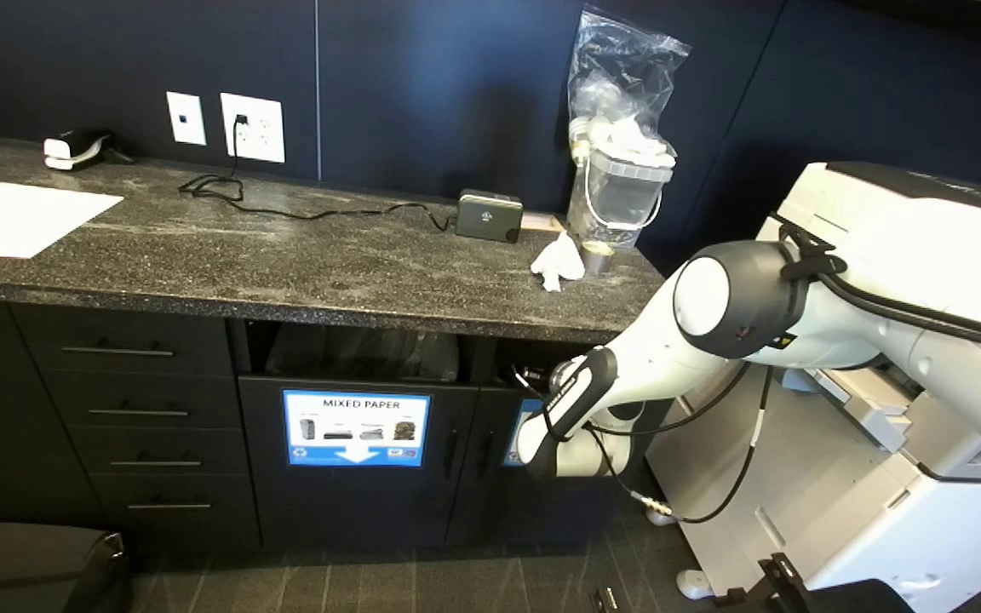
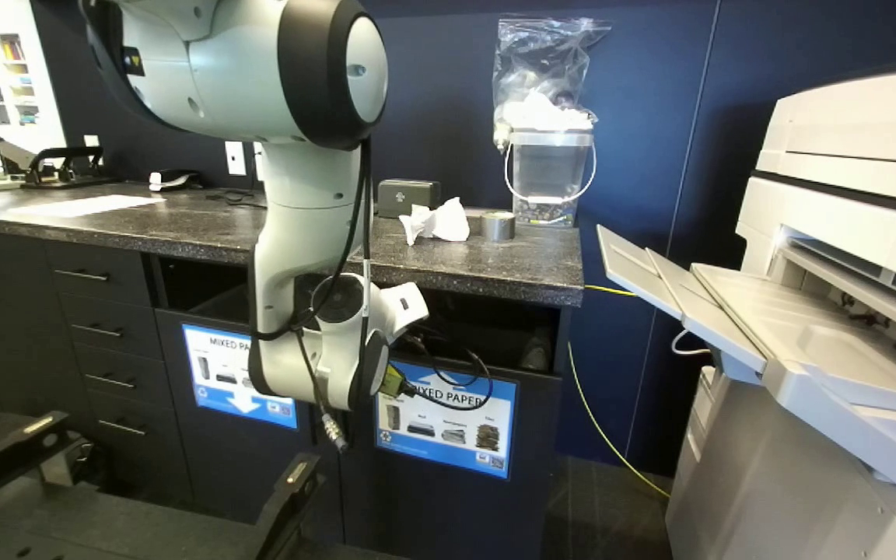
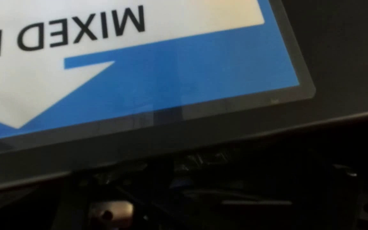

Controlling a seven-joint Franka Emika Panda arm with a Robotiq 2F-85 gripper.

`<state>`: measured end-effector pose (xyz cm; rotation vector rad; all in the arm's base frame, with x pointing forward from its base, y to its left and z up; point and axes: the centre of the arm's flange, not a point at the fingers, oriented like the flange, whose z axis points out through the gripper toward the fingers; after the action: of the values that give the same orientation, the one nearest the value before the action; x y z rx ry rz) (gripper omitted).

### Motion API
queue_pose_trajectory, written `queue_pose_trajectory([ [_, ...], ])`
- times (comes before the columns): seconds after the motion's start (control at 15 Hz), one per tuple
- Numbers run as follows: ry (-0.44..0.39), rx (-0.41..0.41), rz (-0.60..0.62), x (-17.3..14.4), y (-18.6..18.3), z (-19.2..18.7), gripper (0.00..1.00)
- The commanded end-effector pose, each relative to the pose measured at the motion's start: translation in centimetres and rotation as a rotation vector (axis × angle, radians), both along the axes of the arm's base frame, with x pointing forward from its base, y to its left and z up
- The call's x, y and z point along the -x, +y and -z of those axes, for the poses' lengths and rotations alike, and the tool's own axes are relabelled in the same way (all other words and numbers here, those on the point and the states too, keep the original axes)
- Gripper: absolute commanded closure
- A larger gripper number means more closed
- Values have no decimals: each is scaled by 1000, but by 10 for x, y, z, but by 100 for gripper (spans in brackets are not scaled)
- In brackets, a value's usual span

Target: Put the tissues into the rubbish bin.

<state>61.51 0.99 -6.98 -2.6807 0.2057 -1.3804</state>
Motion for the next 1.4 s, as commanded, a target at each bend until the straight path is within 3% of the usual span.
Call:
queue_pose_trajectory([
  [0.0,62,65,-63,-8,-12,-2,0],
  [0.2,48,106,-76,-5,-15,-23,0],
  [0.4,-80,148,-99,8,-19,-40,0],
  [0.6,-142,155,-126,25,-22,-56,0],
  [1.0,-66,178,-169,52,-13,-110,0],
  [1.33,165,251,-219,60,13,-165,0],
])
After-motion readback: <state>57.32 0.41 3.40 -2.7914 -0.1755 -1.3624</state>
